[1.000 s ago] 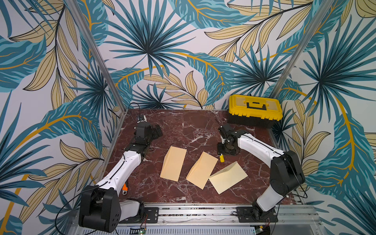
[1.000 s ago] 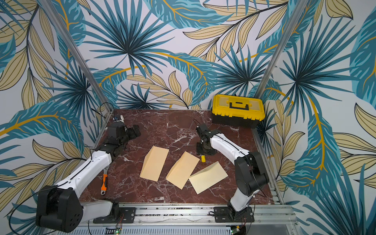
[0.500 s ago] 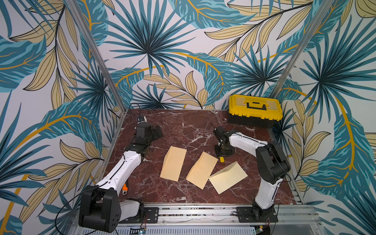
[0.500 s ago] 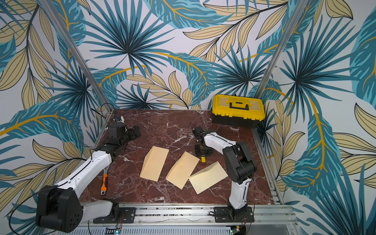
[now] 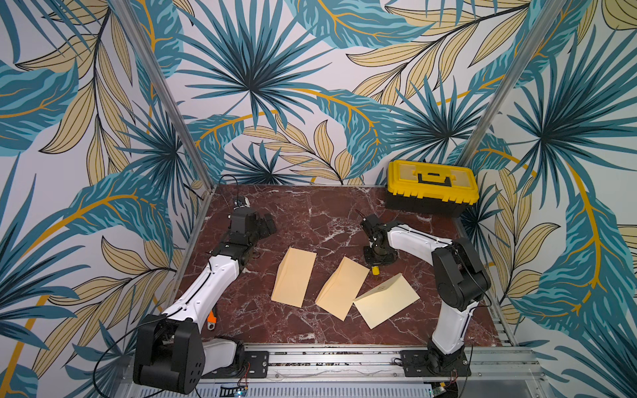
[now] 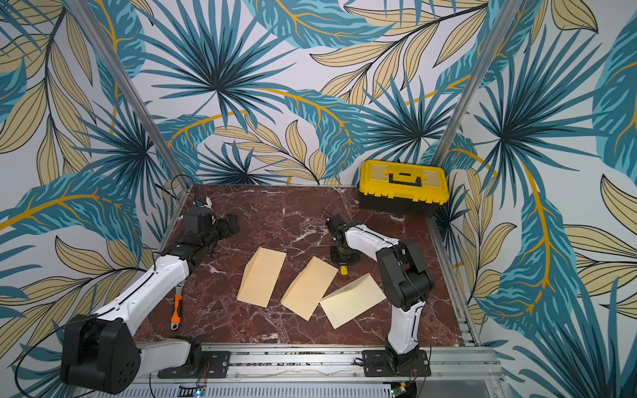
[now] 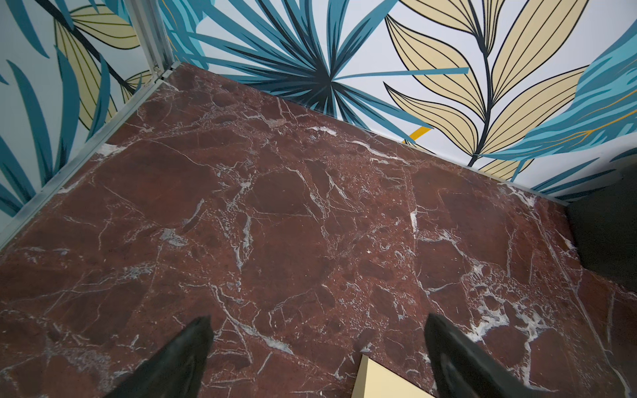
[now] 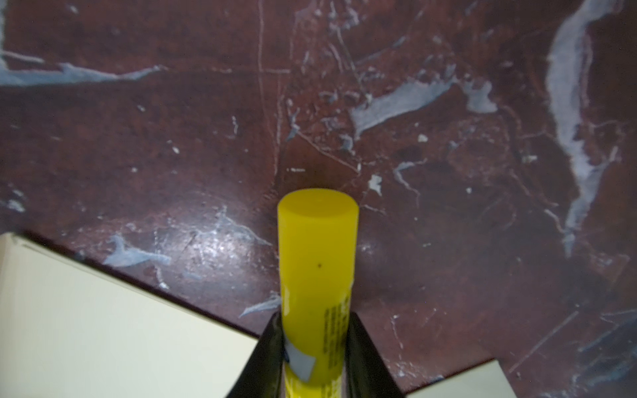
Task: Seal the envelope with a glue stick
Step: Pick up the glue stick from the center of the board.
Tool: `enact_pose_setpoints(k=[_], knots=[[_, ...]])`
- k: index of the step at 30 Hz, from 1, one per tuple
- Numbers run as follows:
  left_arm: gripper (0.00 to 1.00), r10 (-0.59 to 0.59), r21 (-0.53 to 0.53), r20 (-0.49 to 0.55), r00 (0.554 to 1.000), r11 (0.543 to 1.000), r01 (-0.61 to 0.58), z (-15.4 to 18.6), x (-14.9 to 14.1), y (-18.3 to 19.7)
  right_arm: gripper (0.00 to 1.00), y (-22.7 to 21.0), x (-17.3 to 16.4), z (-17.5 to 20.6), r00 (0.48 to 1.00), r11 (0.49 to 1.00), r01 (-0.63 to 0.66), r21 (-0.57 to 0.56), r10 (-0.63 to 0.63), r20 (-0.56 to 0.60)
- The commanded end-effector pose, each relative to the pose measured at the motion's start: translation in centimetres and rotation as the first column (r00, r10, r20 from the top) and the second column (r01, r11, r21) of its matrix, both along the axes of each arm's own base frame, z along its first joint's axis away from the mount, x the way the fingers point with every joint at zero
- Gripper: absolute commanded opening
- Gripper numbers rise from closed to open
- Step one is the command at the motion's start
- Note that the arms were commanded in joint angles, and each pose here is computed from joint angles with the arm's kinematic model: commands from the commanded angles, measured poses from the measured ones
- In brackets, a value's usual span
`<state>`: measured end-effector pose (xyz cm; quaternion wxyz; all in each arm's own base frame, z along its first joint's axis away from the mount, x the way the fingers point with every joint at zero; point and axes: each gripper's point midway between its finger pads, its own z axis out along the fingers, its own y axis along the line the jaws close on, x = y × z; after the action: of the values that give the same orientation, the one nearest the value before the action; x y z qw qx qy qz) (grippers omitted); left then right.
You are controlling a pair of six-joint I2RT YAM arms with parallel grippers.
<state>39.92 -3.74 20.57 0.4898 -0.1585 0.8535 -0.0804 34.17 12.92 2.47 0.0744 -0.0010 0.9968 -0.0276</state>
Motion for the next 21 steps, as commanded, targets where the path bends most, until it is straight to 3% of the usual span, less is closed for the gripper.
enact_pose_setpoints(k=[1, 13, 17, 21], knots=[[1.0, -0.013, -0.023, 0.049, 0.999, 1.0, 0.014, 2.5, 0.2, -0.4, 0.31, -0.5, -0.7, -0.8, 1.0, 1.0, -0.012, -0.028, 0.011, -0.021], [1.0, -0.032, -0.041, 0.069, 0.997, 0.999, 0.035, 3.5, 0.0, -0.8, 0.29, -0.6, -0.7, -0.9, 1.0, 0.999, -0.015, -0.04, 0.014, -0.016], [1.0, -0.068, -0.053, 0.091, 0.994, 0.996, 0.073, 4.6, 0.2, -1.5, 0.26, -0.4, 0.0, 1.7, 0.998, 1.0, -0.015, -0.014, 0.016, 0.054], [1.0, -0.198, -0.094, 0.131, 0.971, 0.973, 0.211, 6.6, 0.6, -4.1, 0.23, 1.5, 1.2, 6.2, 0.984, 0.993, -0.049, 0.112, 0.028, 0.177]])
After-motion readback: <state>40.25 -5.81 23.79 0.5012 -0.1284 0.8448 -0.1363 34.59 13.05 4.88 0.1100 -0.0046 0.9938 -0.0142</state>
